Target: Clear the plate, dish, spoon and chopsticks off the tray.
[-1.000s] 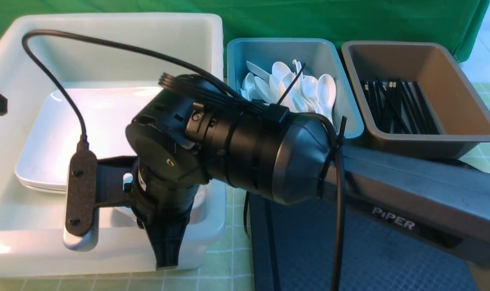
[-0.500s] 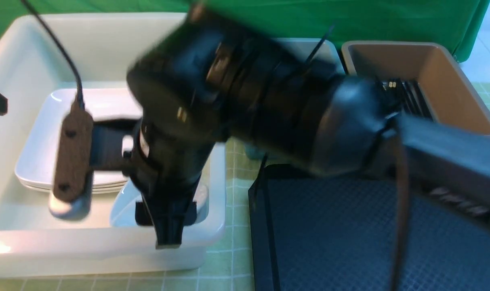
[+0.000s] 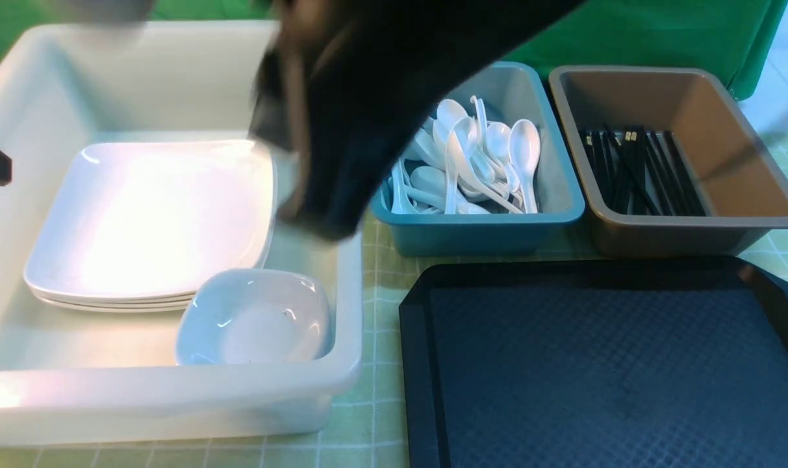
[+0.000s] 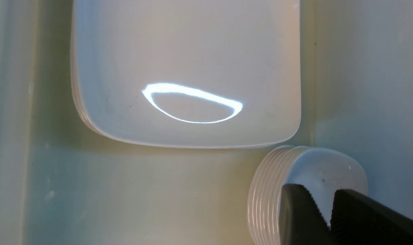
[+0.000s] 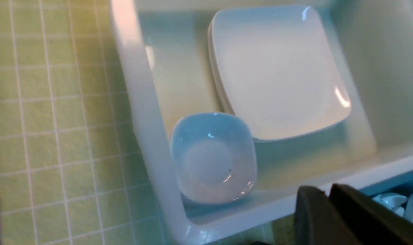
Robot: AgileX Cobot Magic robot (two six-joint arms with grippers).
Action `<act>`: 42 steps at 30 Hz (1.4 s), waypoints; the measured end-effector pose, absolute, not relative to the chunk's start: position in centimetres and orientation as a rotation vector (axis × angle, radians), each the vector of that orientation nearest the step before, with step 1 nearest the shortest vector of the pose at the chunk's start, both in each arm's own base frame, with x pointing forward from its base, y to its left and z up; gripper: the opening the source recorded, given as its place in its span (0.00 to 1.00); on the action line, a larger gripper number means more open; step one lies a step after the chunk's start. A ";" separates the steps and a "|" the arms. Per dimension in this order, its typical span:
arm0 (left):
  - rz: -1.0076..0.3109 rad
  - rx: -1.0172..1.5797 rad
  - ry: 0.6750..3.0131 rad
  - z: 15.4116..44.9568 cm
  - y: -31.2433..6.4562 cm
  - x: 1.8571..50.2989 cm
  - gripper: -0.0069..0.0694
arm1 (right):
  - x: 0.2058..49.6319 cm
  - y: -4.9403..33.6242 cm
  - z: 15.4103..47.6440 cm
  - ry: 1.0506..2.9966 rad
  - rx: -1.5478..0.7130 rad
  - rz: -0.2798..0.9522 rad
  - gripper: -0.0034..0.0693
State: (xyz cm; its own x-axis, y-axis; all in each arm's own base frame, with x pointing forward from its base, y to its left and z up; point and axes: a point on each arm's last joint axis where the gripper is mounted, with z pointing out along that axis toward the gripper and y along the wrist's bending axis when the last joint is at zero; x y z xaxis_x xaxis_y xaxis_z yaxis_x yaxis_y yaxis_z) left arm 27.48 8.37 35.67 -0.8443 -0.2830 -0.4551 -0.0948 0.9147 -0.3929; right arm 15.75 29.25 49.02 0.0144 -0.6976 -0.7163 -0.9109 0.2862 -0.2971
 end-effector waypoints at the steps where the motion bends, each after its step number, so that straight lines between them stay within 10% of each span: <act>1: -0.489 -0.271 2.554 35.7 8.4 27.5 0.27 | 15.0 27.8 50.2 1.730 -1.426 0.354 0.10; 10: -0.489 -0.271 2.554 35.7 8.4 27.5 0.27 | 9.5 16.6 53.9 1.727 -1.191 0.477 0.10; 20: -0.489 -0.271 2.554 35.7 8.4 27.5 0.27 | 4.1 6.0 49.6 1.745 -1.029 0.579 0.11; 32: -0.489 -0.271 2.554 35.7 8.4 27.5 0.28 | 5.9 10.6 37.8 1.585 -0.926 0.741 0.05; 42: -0.479 -0.268 2.559 35.6 8.4 27.5 0.12 | 6.3 11.6 36.1 1.541 -0.909 0.775 0.07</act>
